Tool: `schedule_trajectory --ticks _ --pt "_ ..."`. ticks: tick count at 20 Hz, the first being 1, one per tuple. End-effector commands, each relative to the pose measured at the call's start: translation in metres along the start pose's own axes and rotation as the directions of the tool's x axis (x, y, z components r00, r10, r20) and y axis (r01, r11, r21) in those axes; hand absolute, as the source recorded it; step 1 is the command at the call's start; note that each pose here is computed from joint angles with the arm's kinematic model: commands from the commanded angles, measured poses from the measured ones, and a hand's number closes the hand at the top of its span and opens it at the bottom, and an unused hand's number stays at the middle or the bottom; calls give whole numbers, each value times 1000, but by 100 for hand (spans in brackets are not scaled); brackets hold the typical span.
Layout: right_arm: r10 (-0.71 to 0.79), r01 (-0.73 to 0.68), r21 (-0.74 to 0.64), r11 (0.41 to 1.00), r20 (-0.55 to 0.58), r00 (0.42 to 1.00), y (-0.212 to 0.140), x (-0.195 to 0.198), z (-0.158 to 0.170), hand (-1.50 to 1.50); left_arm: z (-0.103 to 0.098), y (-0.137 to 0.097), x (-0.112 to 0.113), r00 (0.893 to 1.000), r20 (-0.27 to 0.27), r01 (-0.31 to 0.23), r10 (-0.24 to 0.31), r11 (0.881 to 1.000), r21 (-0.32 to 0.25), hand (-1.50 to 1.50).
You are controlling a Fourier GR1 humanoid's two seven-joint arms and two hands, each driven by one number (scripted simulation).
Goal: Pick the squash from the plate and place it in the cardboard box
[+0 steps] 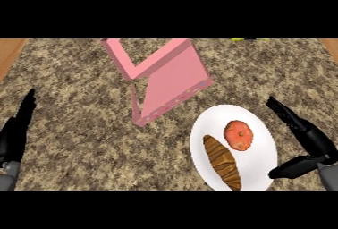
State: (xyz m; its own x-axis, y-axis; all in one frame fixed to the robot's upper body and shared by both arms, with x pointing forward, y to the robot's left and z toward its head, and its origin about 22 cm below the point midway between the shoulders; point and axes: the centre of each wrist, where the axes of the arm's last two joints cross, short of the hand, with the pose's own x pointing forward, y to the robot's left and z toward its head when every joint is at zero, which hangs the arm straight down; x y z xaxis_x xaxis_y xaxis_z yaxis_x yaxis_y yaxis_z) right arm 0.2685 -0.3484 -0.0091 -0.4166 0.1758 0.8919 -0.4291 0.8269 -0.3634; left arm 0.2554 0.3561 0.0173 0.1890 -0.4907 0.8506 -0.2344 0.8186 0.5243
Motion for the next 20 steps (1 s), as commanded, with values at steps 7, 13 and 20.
schedule_trajectory --ticks 7,13,20 --pt "459 -449 257 856 23 888 -72 22 -20 -150 -3 5 4 1000 -17 13 -13 1000 -26 0" --pt "569 -503 456 734 -10 822 -54 40 -71 -150 -4 -8 -7 999 -26 34 -34 999 -14 0" --pt "655 -501 613 611 -36 755 -23 53 -112 -150 -4 -12 -2 999 -21 26 -27 999 -30 0"
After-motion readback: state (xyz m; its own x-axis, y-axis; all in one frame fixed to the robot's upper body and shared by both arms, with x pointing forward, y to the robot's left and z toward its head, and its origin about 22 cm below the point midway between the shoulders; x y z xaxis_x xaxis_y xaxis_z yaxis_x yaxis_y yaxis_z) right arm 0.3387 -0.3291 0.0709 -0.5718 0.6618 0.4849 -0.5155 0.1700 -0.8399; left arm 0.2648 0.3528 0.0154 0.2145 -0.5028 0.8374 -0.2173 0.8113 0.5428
